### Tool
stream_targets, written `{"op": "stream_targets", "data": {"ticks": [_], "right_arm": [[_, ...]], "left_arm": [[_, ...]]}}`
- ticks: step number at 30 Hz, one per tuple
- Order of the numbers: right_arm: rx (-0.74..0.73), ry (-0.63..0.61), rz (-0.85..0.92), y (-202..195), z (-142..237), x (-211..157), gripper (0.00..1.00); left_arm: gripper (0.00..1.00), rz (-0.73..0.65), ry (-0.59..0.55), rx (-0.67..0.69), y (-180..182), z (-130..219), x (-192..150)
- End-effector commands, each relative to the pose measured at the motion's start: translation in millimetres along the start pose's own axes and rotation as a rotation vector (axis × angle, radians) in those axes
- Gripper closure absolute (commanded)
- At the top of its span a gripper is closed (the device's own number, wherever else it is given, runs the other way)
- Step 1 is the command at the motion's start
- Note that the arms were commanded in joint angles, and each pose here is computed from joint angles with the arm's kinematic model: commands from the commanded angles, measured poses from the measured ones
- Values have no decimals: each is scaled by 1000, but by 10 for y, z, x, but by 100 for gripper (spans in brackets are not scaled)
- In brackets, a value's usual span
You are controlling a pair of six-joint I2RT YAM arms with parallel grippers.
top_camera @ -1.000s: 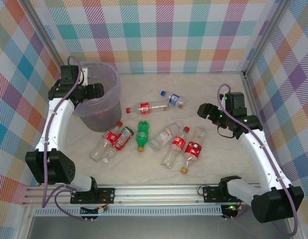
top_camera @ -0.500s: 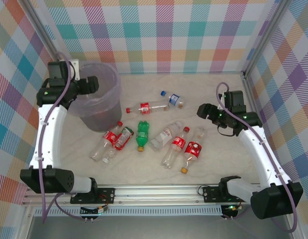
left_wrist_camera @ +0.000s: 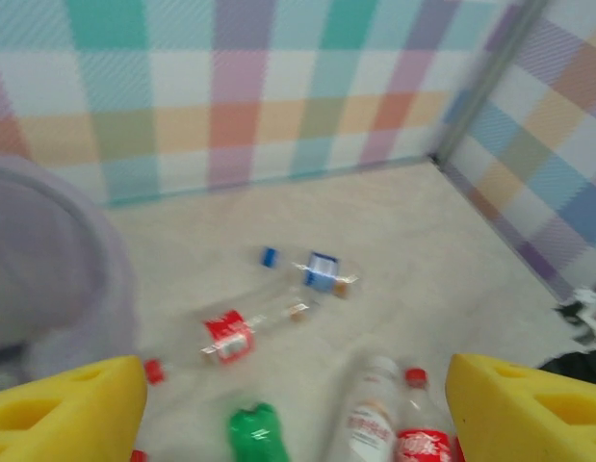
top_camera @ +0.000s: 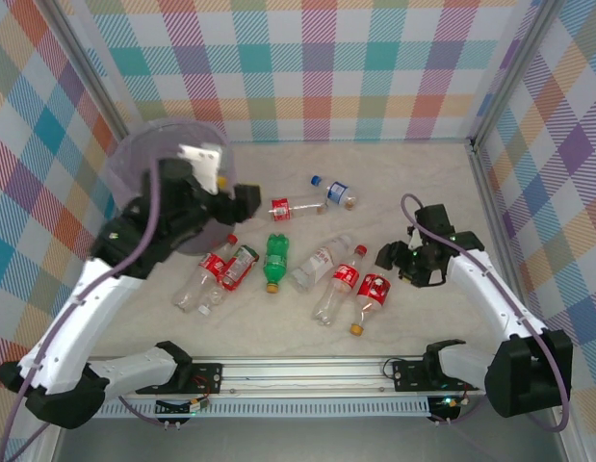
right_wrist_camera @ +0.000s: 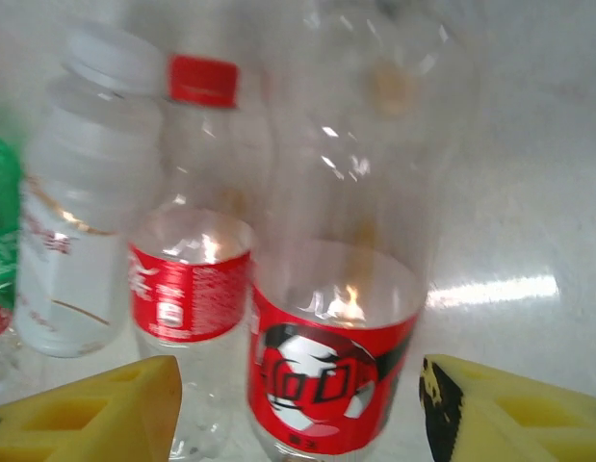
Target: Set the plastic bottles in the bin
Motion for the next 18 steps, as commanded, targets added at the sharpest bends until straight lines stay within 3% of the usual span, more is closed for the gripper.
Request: {"op": "stream_targets", "data": {"ticks": [1, 5, 9, 18], "right_arm": [[-4, -25, -38, -35, -47, -14, 29], [11, -69, -55, -60, -184, 54, 21], [-58, -73, -46, -103, -326, 177, 19], [-95, -122, -61, -161, -518, 322, 17]], "left_arm": [[21, 79, 38, -68, -236, -470, -352], [20, 84, 107, -135, -513, -907, -832], [20, 85, 196, -185, -658, -1251, -1156], [21, 78, 312, -277, -891, -1542, -1448]]}}
Point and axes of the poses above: each hand's point on the last joint's axis, 136 mm out from that joint toward the fingers, its own z axis back along the fingers, its own y axis along the line the jaws close on, x = y × z, the point moved 7 cm from there along z, back along the fingers, and after that the axes turned 1 degree about -z, right-handed, at the moved point
